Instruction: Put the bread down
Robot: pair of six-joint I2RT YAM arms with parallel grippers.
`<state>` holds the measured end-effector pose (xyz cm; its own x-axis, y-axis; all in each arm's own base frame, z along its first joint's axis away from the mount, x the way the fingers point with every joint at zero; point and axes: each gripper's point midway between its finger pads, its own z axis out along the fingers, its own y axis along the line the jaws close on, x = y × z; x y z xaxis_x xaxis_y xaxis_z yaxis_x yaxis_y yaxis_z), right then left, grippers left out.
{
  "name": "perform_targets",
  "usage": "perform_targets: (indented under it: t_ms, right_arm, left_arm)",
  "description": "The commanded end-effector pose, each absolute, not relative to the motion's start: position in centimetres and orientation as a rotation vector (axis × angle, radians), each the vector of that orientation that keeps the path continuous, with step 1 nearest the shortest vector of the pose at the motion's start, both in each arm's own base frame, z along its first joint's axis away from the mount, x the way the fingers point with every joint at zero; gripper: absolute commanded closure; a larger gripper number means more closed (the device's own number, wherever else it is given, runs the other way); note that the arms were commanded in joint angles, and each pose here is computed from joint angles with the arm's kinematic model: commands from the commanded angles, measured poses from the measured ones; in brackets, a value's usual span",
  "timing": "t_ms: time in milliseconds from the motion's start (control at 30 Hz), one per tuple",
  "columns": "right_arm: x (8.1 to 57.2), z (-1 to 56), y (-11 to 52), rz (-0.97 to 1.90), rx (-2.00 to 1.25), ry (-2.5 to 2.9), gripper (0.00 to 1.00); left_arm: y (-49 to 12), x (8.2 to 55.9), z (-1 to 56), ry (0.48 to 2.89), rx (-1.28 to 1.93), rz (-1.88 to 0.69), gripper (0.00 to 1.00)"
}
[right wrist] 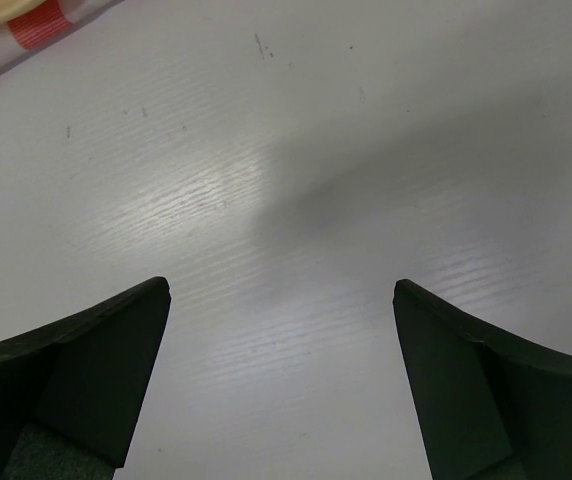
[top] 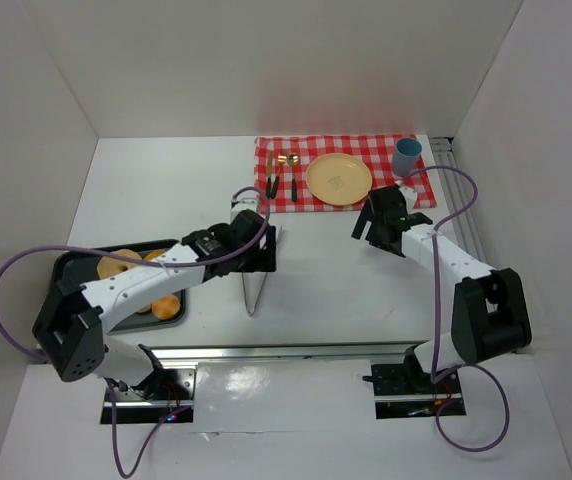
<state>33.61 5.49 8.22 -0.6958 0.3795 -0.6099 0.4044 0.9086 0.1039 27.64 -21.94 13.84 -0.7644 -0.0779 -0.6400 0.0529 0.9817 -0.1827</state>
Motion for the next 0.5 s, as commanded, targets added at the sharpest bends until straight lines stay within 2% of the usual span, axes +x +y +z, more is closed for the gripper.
perform_targets:
  t_ms: [0, 200, 467]
  right_arm:
    - [34.4, 9.8, 7.0, 0.093, 0.521, 2.369, 0.0]
    - [35.2, 10.6, 7.3, 0.141, 0.508, 2.335, 0.0]
    - [35.2, 10.2, 7.2, 0.121, 0.498, 2.353, 0.0]
  left_arm:
    - [-23.7, 26.6, 11.3, 2.48, -0.079, -0.241, 0.0]
    - [-22.5, 25.9, 7.7, 2.542, -0.147, -0.103, 0.0]
    - [-23.0, 25.8, 5.8, 2.577, -0.176, -0.1, 0.0]
